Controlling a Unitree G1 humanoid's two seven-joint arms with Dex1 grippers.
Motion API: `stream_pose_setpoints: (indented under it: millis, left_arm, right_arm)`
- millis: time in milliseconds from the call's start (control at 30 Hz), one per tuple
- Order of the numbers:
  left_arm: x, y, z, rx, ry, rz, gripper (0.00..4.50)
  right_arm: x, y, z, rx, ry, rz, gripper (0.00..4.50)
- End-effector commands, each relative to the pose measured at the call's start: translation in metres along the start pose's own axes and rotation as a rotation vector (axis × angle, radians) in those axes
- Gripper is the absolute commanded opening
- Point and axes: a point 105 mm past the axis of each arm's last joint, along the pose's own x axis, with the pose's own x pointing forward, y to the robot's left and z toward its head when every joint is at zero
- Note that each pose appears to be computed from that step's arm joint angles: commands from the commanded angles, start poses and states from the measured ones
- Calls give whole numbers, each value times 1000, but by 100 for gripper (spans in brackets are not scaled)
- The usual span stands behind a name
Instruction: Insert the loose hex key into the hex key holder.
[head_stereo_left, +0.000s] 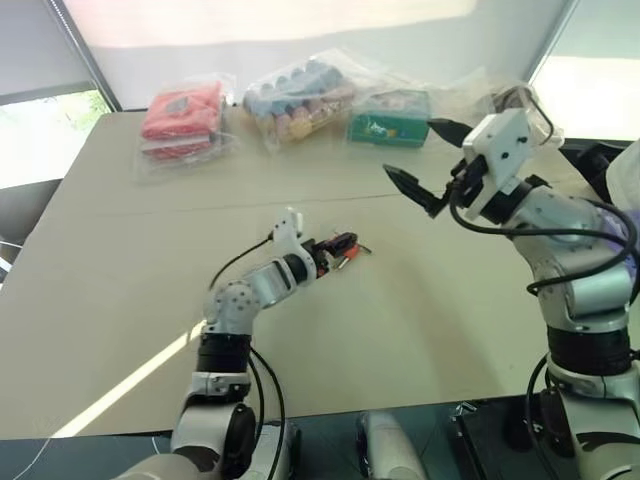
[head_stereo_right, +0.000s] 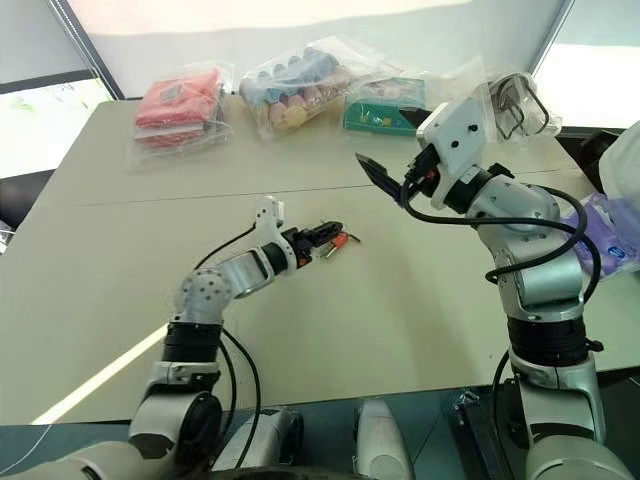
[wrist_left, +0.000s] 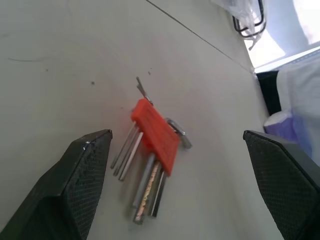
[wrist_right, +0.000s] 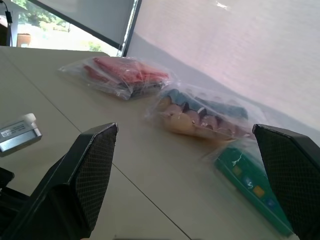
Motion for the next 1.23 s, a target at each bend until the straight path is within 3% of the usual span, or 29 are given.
stream_pose_setpoints:
  millis: [33, 133, 300, 400, 500, 567, 700, 833, 1033, 1233]
  left_arm:
    - [-22, 13, 3, 106, 53, 63, 446]
    - [-38, 12, 7, 226, 86, 49, 446]
    - [-56, -9, 28, 448, 20, -69, 446]
    - [-63, -24, 46, 614, -63, -126, 446]
    - [-73, -37, 84, 874, -236, -133, 446]
    - [-74, -38, 102, 950, -297, -115, 446]
    - [-75, -35, 105, 1063, -256, -156, 446]
    - [-94, -23, 88, 1147, -66, -260, 446]
    - [-133, 3, 75, 1082, 131, -307, 446]
    - [-144, 5, 67, 1050, 195, -339, 446]
  right_arm:
    - [2, -3, 17, -55, -59, 1, 450]
    - [3, -4, 15, -60, -59, 8, 450]
    - [-3, 4, -3, -17, 7, 95, 450]
    - [-16, 13, -23, 23, 88, 170, 450]
    - [-36, 27, -47, 68, 193, 249, 450]
    - [-45, 30, -56, 85, 241, 265, 450]
    - [-63, 38, -66, 110, 319, 331, 450]
    - [-83, 38, -71, 102, 400, 376, 450]
    - [-95, 22, -64, 56, 442, 355, 450]
    - [-97, 15, -57, 32, 451, 350, 450]
